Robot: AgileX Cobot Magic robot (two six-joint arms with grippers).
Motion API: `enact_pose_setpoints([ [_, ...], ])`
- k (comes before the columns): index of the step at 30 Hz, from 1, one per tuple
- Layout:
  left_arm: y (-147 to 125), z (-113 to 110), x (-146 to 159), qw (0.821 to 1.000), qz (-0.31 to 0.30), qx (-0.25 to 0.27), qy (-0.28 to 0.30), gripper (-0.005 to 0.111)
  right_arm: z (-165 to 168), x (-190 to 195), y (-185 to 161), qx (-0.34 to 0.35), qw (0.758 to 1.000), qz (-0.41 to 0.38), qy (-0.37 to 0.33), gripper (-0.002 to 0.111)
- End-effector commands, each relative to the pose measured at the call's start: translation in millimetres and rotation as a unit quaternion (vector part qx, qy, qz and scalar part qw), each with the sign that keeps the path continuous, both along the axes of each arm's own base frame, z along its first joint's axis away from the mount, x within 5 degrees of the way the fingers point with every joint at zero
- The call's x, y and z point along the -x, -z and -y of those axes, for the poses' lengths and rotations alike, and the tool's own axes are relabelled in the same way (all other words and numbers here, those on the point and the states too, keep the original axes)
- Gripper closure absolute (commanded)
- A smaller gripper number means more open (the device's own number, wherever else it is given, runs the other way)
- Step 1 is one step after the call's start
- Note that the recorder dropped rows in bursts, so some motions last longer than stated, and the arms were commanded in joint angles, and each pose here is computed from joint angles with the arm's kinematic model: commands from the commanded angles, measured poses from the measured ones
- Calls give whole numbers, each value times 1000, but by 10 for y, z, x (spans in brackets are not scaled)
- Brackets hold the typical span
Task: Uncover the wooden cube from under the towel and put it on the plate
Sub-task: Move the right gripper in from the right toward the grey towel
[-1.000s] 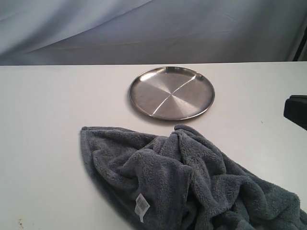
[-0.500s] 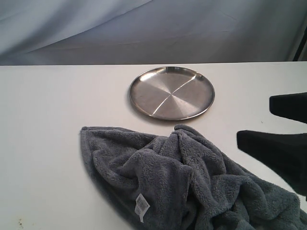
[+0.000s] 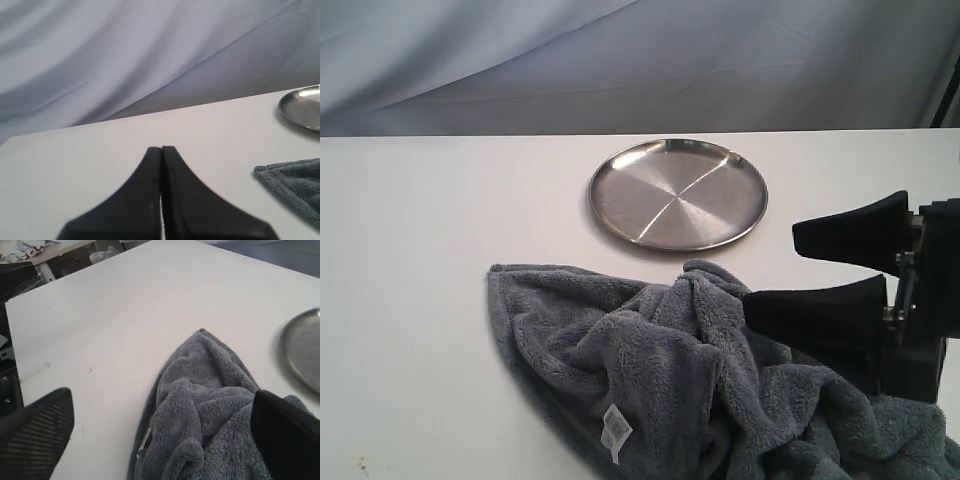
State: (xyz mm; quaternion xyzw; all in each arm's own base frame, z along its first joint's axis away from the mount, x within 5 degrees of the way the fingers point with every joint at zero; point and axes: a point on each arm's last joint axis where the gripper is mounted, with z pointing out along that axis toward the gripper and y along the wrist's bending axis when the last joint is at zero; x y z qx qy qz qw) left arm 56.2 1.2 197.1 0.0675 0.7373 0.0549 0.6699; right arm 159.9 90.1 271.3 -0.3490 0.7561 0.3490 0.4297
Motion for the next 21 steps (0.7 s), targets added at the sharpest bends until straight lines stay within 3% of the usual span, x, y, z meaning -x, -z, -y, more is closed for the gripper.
enact_pose_setpoints([
  [1,3,2,1,1000,1,6,0,107,-24,-65,50,5,1000,6,-20,21],
  [9,3,2,1,1000,1,6,0,107,-45,-166,15,-53,998,-5,12,21],
  [21,3,2,1,1000,1,6,0,107,-120,-110,103,35,997,60,-46,21],
])
